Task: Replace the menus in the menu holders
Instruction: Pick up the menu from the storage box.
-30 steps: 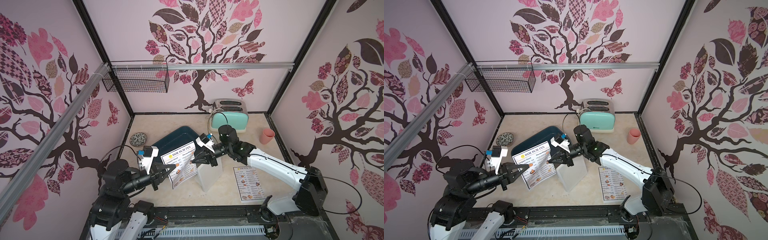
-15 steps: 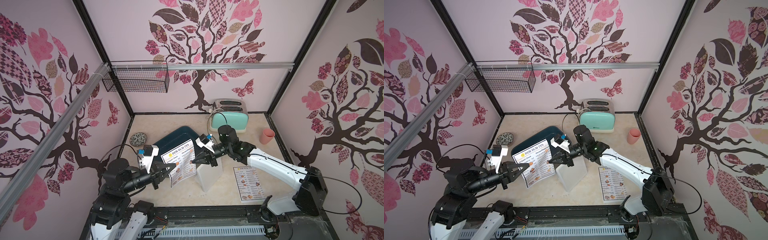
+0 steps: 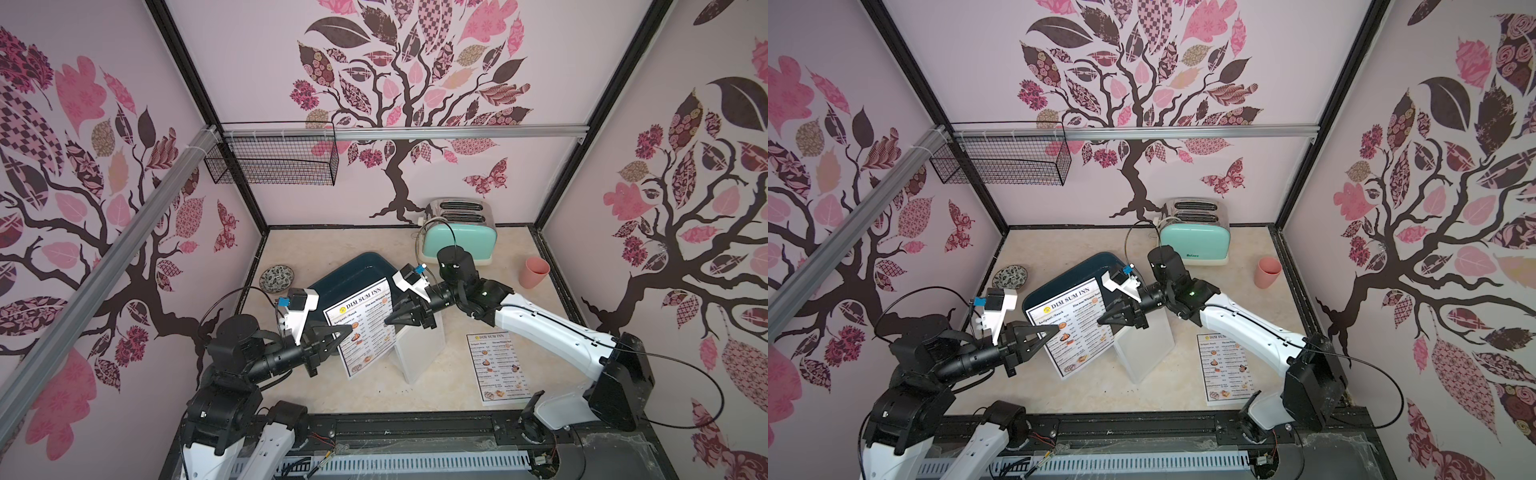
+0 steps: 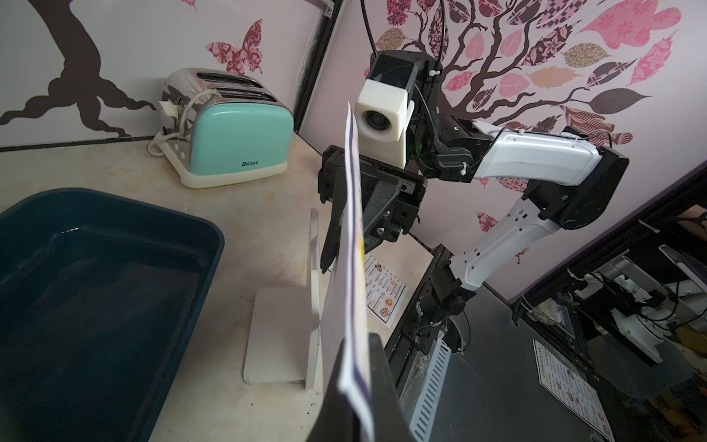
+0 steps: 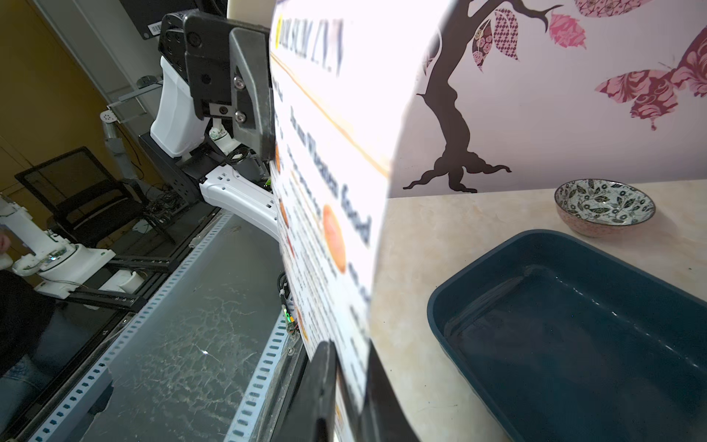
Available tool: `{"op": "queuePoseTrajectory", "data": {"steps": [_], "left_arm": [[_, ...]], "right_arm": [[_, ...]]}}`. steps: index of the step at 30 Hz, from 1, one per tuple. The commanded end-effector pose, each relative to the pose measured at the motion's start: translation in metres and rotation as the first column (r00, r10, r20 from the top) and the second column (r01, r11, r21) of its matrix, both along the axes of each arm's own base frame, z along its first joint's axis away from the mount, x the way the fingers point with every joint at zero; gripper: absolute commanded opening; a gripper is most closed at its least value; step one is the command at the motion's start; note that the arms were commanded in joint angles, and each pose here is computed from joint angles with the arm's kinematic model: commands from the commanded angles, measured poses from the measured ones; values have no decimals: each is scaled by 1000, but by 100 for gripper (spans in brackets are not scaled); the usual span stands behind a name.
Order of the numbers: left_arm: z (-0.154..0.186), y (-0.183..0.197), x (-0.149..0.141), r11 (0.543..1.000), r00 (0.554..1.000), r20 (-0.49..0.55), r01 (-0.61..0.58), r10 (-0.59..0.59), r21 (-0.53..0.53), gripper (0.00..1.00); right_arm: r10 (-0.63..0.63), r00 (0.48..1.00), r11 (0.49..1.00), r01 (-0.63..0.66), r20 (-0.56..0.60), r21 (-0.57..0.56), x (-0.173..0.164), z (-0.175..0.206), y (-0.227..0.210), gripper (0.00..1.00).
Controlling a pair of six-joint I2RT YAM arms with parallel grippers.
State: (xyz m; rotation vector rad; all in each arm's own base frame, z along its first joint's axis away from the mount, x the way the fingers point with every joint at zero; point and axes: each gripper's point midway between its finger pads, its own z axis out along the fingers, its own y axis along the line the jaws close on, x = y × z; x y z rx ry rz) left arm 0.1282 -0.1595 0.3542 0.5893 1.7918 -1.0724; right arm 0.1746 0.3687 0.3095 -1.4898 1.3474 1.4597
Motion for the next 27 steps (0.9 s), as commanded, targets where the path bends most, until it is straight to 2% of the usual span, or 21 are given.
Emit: {"op": "queuePoseTrajectory", "data": {"steps": [1, 9, 27], "left_arm": [[5, -1, -2, 1000, 1000, 26, 17, -17, 3, 0], [7, 0, -4, 1000, 999, 32, 17, -17, 13, 0], [10, -2, -7, 999, 999, 23, 31, -31, -10, 0]], "right_arm": [[20, 1000, 999, -20, 9, 26, -3, 12, -4, 14], [-4, 1000, 1000, 4, 13, 27, 4, 11, -6, 11], [29, 999, 999, -29, -12, 32, 3, 15, -9, 6]]}}
